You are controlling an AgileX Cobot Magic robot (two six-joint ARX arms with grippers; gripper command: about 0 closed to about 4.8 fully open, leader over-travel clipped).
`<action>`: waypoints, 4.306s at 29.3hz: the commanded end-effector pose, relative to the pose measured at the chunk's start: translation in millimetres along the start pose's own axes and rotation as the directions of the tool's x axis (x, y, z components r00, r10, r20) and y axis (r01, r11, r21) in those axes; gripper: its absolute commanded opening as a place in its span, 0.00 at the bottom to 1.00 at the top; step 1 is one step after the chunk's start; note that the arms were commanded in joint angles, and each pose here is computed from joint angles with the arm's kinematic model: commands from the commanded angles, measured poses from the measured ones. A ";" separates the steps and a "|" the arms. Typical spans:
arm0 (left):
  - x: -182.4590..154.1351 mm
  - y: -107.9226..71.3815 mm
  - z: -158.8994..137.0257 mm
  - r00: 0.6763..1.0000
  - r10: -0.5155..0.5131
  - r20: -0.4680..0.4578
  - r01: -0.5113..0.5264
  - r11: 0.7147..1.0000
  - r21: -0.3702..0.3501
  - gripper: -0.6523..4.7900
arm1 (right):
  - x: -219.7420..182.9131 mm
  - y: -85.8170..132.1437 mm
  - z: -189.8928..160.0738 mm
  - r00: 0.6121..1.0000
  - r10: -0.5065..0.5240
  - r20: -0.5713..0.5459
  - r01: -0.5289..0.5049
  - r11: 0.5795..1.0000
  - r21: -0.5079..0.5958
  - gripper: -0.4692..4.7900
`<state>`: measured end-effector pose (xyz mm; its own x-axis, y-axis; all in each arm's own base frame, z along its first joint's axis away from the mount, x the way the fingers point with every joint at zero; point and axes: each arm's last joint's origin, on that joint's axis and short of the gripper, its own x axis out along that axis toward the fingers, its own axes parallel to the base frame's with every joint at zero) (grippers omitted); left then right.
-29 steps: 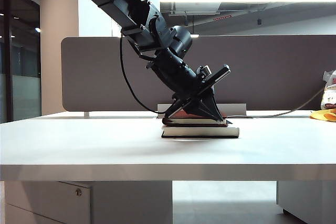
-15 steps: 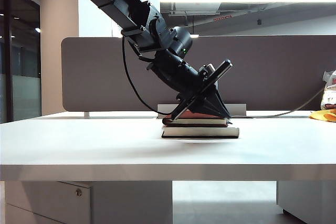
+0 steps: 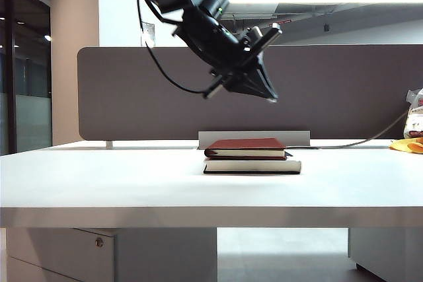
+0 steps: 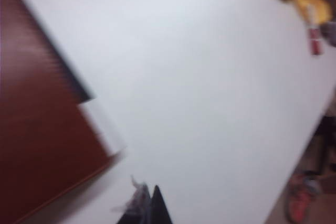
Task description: Pick up the red book and place it on top of the black book.
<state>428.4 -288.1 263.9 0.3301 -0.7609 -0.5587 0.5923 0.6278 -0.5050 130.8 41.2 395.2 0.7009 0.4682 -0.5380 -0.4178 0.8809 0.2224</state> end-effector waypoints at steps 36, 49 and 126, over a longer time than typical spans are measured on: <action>-210.7 -21.5 28.3 0.907 0.387 0.166 -0.402 0.913 0.070 0.11 | -66.4 12.3 -36.0 0.985 -0.110 0.132 0.111 0.994 -0.003 0.08; -278.2 -49.3 17.5 0.816 0.526 0.241 -0.556 0.828 0.072 0.11 | -73.5 14.7 -40.7 0.984 -0.095 0.153 0.094 0.995 0.009 0.08; -272.5 -4.6 -297.6 0.629 0.548 0.551 -0.607 0.789 -0.092 0.11 | 19.5 -32.5 -171.7 0.801 -0.339 0.494 0.168 0.919 0.357 0.08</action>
<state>115.8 -34.7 222.7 0.9251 -0.2311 -0.3012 0.2021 0.9714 -0.1245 56.2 9.9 238.7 0.9828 0.1317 -0.1295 -0.0705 0.9155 0.3961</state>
